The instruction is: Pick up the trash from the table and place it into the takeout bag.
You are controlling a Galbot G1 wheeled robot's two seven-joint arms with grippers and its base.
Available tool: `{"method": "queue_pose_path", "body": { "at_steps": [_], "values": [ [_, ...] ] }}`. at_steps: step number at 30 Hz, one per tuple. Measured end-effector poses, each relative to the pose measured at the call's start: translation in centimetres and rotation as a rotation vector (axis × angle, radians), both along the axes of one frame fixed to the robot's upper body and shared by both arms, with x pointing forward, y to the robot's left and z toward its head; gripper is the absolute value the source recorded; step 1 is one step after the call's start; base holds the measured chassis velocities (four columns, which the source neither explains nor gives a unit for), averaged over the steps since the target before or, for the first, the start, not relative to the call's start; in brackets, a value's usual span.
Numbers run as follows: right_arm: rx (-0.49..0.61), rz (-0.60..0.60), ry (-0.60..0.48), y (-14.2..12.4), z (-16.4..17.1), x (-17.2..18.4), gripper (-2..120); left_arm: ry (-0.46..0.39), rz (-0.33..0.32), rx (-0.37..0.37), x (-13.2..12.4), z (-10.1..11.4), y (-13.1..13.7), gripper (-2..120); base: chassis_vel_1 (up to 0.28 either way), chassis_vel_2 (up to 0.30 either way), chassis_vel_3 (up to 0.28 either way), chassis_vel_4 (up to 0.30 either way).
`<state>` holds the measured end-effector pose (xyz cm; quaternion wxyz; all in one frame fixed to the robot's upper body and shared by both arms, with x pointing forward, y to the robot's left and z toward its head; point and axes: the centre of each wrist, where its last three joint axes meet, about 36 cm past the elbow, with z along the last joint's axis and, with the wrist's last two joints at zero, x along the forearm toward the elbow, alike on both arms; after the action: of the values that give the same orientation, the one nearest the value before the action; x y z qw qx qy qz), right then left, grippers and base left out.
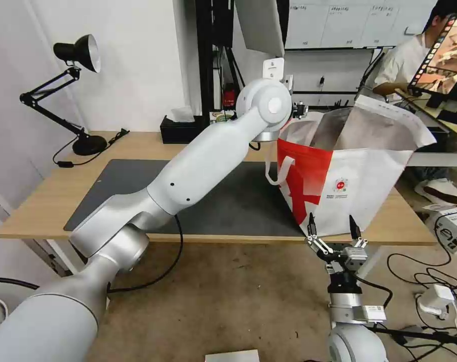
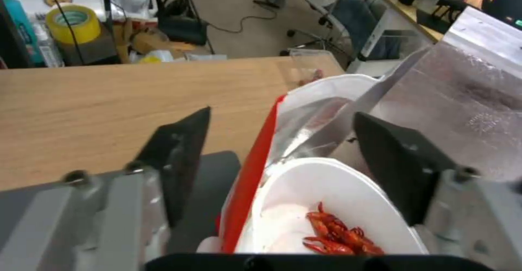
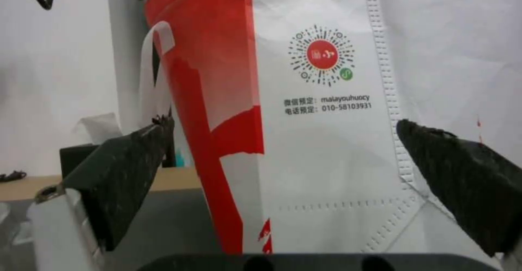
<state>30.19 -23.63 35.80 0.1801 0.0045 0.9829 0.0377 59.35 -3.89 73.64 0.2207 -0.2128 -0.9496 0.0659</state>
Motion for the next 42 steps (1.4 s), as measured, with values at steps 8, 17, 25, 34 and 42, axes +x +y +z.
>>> {"method": "queue_pose_path", "body": {
  "at_steps": [8, 17, 25, 34, 42],
  "values": [
    [-0.001, 0.001, -0.001, -0.1, 0.1, 0.2, 100, -0.032, -0.003, -0.027, -0.3, 0.3, 1.4, 99, 0.000, 0.000, 0.000, 0.000],
    [-0.005, 0.005, -0.006, -0.1, 0.3, 0.4, 100, -0.131, -0.004, -0.114, -0.8, -0.2, 6.6, 100, 0.000, 0.000, 0.000, 0.000],
    [-0.011, 0.007, -0.007, -0.3, 0.4, 0.5, 100, -0.194, 0.006, -0.151, -1.7, -1.3, 9.8, 100, 0.000, 0.000, 0.000, 0.000],
    [-0.018, 0.010, -0.016, -0.4, 0.6, 0.9, 100, -0.219, 0.023, -0.180, -2.9, -3.8, 13.4, 100, 0.000, 0.000, 0.000, 0.000],
    [-0.023, 0.015, -0.015, -0.3, 0.6, 1.0, 100, -0.267, 0.010, -0.223, -4.5, -5.8, 15.7, 100, 0.000, 0.000, 0.000, 0.000]
  ]
}}
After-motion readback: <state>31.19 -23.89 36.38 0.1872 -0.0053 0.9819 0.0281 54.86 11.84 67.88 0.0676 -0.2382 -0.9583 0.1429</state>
